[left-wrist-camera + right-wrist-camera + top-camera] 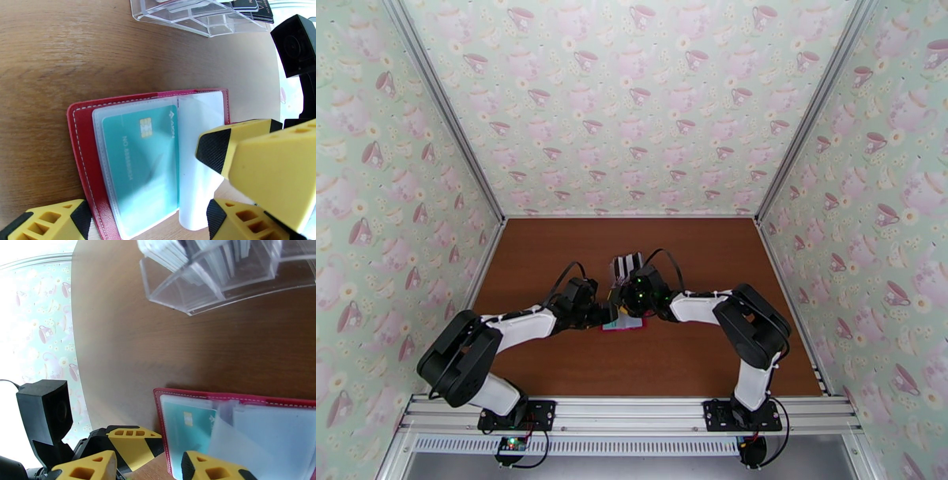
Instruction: Put the credit cards into the card holder
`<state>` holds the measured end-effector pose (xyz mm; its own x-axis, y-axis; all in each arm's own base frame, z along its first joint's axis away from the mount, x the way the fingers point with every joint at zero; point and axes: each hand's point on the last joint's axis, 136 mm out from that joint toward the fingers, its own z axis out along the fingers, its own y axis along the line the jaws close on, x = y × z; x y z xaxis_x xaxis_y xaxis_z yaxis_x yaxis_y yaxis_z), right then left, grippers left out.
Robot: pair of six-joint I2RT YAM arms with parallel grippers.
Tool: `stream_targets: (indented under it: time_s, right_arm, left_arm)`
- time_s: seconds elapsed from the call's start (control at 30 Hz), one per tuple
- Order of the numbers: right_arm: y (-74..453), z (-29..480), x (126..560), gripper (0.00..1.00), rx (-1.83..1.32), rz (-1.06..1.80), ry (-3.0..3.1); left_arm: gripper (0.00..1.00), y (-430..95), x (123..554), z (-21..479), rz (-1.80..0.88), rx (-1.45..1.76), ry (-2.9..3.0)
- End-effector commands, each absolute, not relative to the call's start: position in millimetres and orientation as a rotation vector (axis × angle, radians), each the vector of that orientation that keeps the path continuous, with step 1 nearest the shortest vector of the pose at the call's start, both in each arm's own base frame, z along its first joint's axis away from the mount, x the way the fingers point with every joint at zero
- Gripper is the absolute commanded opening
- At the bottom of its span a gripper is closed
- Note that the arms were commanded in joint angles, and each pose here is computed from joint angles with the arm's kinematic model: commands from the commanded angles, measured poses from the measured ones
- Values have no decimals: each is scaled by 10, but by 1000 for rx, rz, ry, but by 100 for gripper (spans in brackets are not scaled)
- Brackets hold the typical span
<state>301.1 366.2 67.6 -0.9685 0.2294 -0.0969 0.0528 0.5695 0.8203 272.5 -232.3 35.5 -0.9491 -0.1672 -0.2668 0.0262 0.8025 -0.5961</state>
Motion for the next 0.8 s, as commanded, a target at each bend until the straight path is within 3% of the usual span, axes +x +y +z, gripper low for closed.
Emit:
stream_targets:
  time_s: [0.0,0.17,0.3,0.5,0.77]
  right_arm:
    - [3771,741,2864,49,188,1434,2623]
    - [3757,680,2884,49,211,1438,2626]
    - [3716,638,2899,49,231,1435,2625]
    - [3638,751,2966,49,220,1431,2585]
    - [3175,880,3133,50,41,870,2690]
  left_arm:
    - [84,-2446,2600,203,-945,-48,2730]
    - [86,-2475,2584,171,-957,-25,2741]
    - [96,-2519,2558,156,-976,0,2744]
    - [95,-2511,2548,106,-948,0,2762]
    - [90,-2448,2566,13,-871,-13,2799]
